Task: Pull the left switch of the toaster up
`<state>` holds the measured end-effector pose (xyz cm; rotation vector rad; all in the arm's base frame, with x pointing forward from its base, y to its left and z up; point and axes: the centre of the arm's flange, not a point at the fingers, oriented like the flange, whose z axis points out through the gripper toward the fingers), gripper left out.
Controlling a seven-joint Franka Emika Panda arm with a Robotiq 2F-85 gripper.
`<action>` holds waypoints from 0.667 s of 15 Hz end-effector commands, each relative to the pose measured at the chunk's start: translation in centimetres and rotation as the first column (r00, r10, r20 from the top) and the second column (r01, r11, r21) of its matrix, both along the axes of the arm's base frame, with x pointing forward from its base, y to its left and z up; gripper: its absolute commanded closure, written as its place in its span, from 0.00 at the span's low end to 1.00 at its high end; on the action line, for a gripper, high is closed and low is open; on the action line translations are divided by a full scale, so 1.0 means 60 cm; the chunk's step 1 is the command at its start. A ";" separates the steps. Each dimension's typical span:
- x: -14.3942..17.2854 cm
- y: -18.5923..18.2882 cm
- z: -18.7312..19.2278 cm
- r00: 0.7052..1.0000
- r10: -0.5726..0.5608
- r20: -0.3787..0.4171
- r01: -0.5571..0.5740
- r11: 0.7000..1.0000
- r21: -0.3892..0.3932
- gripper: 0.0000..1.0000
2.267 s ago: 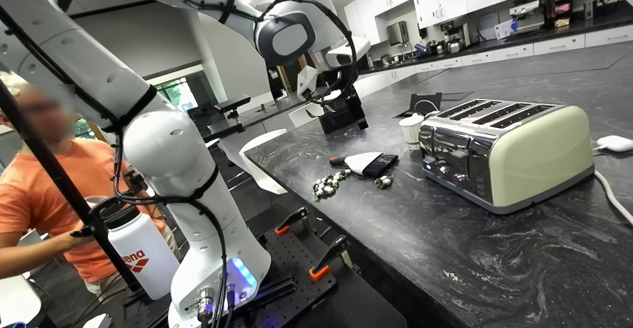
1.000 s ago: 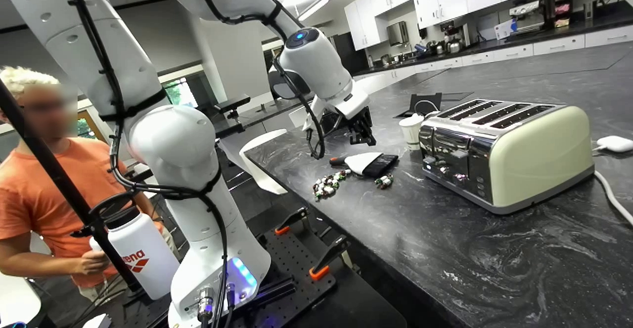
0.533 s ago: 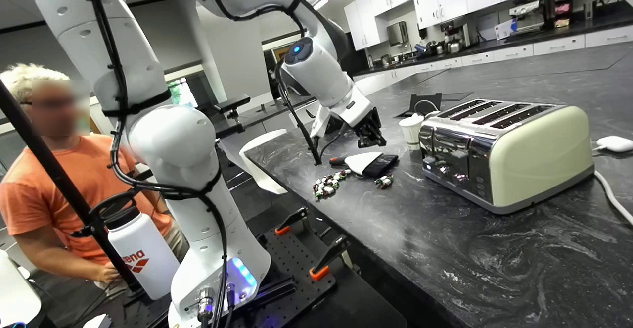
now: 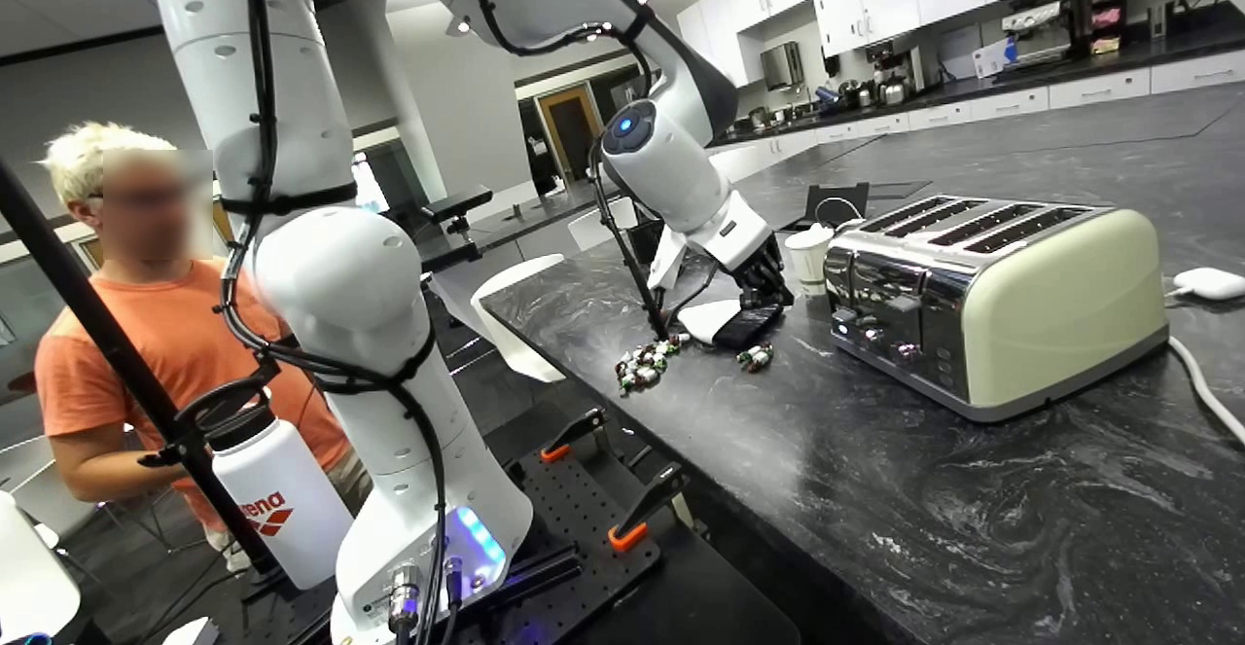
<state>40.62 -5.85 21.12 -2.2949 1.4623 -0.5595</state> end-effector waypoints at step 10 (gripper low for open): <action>0.030 0.013 -0.077 0.988 -0.146 -0.057 0.142 0.988 -0.065 1.00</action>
